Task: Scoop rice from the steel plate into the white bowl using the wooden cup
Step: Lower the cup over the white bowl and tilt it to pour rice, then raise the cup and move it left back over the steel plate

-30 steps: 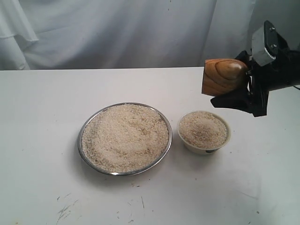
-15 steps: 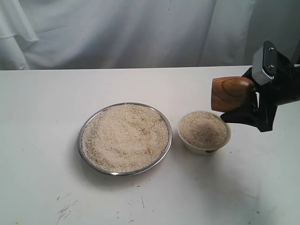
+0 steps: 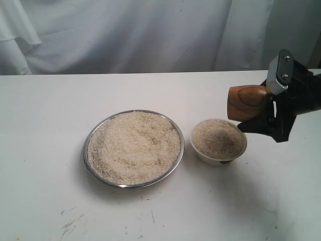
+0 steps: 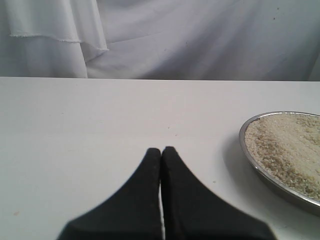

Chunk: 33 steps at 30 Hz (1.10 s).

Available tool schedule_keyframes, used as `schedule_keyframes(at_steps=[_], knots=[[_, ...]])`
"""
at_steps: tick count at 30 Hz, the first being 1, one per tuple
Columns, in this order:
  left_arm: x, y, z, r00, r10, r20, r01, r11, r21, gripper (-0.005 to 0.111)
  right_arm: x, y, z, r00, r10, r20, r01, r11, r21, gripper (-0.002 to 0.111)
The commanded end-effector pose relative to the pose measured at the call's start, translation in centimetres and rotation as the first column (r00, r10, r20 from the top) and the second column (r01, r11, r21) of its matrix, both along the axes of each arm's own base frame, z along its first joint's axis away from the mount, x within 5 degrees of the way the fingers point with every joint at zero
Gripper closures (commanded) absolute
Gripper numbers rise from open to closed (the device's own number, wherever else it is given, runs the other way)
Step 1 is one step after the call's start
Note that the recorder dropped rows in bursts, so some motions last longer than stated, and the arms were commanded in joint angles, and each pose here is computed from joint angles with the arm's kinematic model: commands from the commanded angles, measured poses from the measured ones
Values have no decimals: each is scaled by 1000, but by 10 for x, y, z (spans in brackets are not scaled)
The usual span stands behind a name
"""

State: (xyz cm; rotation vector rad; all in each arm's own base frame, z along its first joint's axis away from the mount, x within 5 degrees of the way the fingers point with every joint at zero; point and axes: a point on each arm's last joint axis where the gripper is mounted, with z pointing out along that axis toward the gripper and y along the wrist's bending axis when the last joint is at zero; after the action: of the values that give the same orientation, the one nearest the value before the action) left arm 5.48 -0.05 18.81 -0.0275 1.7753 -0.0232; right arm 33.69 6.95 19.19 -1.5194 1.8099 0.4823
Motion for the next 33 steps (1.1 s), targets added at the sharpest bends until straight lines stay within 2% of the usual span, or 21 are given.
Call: schedule_keyframes(at_steps=[1,7,13,24,29,33], knots=[[0,0,-1,1000,-1,7,1,1000,-4,107,0,-2,-1,1000,-5,4,5,1000,-5,108],[0,0,-1,1000,-1,7,1,1000,-4,107,-3,10,-6,998,56,22,-54,994,-92,108],[0,0,-1,1000,-1,7,1,1000,-4,107,-2,17,-9,998,56,42,-48,983,-174,108],[0,0,-1,1000,-1,7,1,1000,-4,107,-2,19,-11,996,62,56,-49,977,-206,108],[0,0,-1,1000,-1,7,1,1000,-4,107,-4,28,-14,986,138,89,-106,949,-298,108],[0,0,-1,1000,-1,7,1,1000,-4,107,-3,33,-14,985,130,114,-86,940,-331,108]])
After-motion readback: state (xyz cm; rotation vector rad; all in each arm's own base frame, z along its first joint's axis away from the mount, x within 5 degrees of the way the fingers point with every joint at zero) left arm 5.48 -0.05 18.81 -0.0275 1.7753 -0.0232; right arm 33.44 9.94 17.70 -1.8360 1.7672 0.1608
